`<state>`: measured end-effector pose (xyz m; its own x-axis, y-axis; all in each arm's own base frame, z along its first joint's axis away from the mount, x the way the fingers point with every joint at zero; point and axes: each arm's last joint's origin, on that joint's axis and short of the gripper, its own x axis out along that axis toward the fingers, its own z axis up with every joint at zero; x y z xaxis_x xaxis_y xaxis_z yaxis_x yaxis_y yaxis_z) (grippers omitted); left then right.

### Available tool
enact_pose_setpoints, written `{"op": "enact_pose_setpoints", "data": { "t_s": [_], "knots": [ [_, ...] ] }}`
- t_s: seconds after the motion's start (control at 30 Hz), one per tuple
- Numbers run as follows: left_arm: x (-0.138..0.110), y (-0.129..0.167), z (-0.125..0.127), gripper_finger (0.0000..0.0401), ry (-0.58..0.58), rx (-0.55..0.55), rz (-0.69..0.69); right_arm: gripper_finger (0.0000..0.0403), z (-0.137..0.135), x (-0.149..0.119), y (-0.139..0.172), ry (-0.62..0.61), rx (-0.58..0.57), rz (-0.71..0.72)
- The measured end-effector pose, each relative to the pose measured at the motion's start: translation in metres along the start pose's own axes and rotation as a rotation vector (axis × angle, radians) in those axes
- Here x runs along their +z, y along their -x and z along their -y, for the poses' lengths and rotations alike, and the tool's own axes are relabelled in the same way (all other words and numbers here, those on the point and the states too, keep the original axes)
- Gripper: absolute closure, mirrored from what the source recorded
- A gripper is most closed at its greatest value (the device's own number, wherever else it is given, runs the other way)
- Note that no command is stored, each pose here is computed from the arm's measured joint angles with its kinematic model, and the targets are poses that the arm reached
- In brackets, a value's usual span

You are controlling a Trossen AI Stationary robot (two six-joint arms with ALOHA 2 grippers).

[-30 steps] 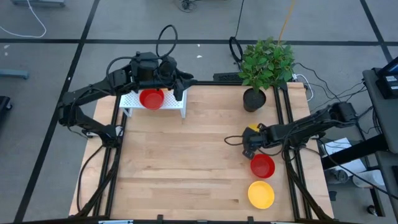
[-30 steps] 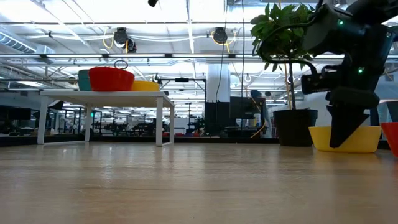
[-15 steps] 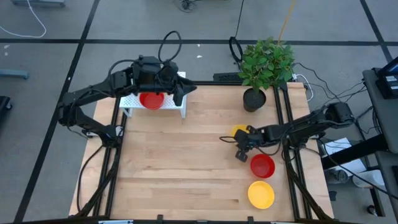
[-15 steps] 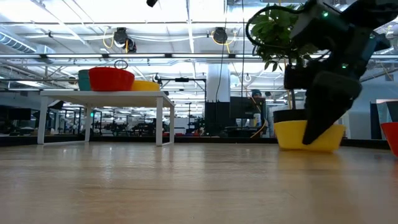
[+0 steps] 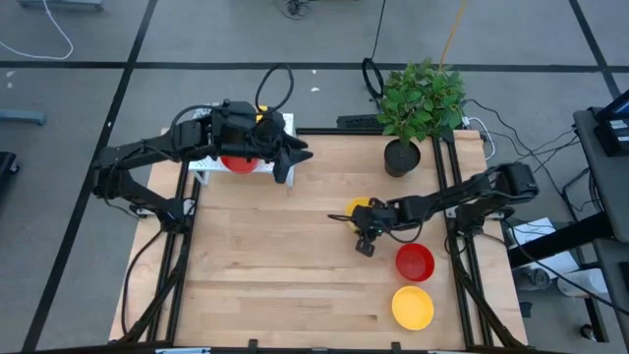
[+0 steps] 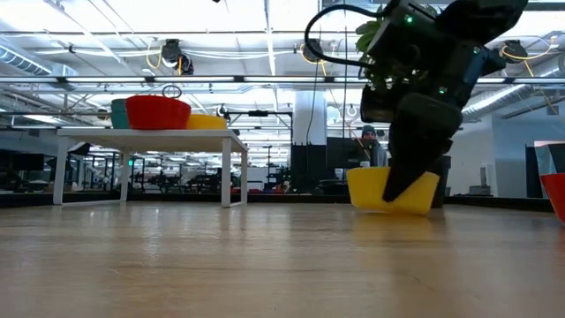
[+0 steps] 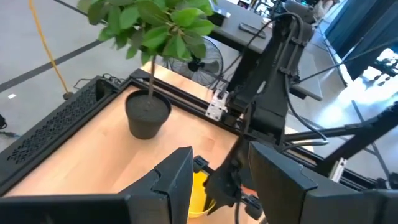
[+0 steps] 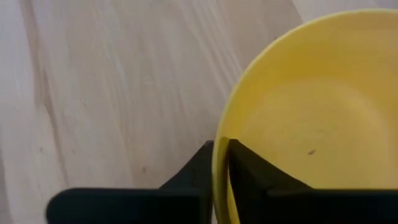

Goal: Pick & Place Mini bowls
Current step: Stack the yellow bowl on top of the yellow bowl on the shelf

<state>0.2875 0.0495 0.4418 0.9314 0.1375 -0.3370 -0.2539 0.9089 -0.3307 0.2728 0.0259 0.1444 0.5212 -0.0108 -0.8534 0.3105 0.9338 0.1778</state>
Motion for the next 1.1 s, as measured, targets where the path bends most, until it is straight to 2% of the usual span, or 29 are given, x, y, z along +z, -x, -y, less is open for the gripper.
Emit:
{"op": "enact_pose_setpoints", "data": {
  "t_s": [0.23,0.4,0.57,0.8,0.93,1.1],
  "knots": [
    [-0.012,0.000,0.009,0.0242,-0.019,-0.007,-0.095,0.0287,-0.002,0.005,0.004,-0.008,0.032,0.048],
    [-0.026,-0.003,0.015,0.0242,-0.035,-0.001,-0.204,0.0239,-0.004,0.012,0.029,-0.016,0.079,0.118],
    [-0.043,-0.028,0.023,0.0242,-0.063,0.022,-0.291,0.0233,-0.003,0.016,0.076,-0.024,0.138,0.246],
    [-0.083,-0.087,0.031,0.0242,-0.154,0.035,-0.460,0.0242,0.002,0.005,0.131,-0.028,0.178,0.362],
    [-0.108,-0.117,0.032,0.0242,-0.199,0.041,-0.548,0.0238,0.003,-0.008,0.144,-0.015,0.162,0.336],
    [-0.135,-0.146,0.033,0.0242,-0.250,0.031,-0.623,0.0229,0.003,-0.024,0.147,-0.008,0.147,0.220]
  ]
}}
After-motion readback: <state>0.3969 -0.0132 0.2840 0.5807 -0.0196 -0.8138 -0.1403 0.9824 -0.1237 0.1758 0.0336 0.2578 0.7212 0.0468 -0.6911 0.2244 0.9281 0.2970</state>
